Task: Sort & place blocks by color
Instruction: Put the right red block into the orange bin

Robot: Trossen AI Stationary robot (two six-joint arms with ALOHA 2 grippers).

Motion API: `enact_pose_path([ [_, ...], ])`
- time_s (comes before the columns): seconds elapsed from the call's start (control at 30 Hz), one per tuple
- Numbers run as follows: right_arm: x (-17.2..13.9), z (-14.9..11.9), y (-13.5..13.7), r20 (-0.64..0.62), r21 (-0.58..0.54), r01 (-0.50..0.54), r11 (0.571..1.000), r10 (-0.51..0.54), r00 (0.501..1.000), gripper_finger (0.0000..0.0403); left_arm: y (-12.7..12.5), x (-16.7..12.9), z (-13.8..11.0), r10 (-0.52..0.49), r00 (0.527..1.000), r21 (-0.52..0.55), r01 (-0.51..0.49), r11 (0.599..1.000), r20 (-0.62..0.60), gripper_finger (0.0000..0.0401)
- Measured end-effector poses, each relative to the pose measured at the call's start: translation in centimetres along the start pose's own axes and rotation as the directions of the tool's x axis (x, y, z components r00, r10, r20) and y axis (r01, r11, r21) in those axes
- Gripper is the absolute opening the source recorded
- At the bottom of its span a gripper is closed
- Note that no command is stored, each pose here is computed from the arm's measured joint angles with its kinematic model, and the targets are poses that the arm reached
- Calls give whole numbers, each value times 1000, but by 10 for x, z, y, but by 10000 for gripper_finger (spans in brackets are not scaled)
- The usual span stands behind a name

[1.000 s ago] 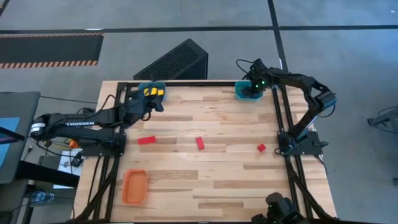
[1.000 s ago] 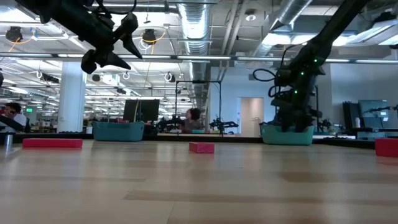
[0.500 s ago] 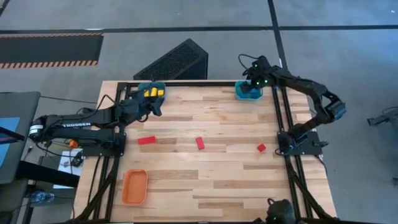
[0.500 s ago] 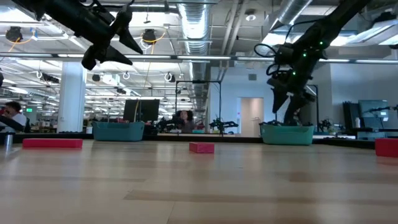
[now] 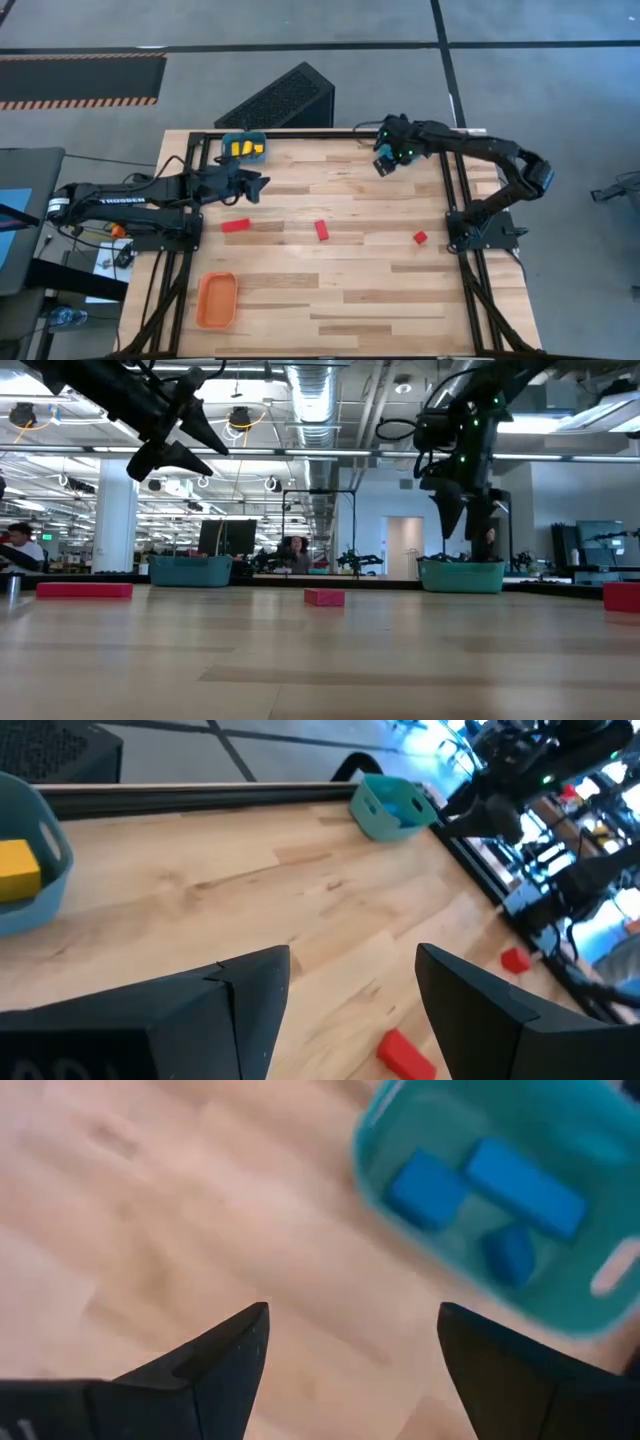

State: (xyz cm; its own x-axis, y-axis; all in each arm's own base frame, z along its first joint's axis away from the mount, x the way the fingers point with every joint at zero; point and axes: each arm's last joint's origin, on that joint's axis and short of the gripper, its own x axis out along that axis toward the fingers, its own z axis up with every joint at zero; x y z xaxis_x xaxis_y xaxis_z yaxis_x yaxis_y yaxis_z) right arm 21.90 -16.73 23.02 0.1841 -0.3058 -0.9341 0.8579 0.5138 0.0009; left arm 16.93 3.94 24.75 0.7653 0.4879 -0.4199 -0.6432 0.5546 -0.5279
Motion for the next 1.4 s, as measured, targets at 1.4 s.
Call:
enact_pose_path([
  [1.4,27,-175,60,-636,-135,-78,988,-27,771,300,8,5,7,-30,998,341,46,939,-51,206],
])
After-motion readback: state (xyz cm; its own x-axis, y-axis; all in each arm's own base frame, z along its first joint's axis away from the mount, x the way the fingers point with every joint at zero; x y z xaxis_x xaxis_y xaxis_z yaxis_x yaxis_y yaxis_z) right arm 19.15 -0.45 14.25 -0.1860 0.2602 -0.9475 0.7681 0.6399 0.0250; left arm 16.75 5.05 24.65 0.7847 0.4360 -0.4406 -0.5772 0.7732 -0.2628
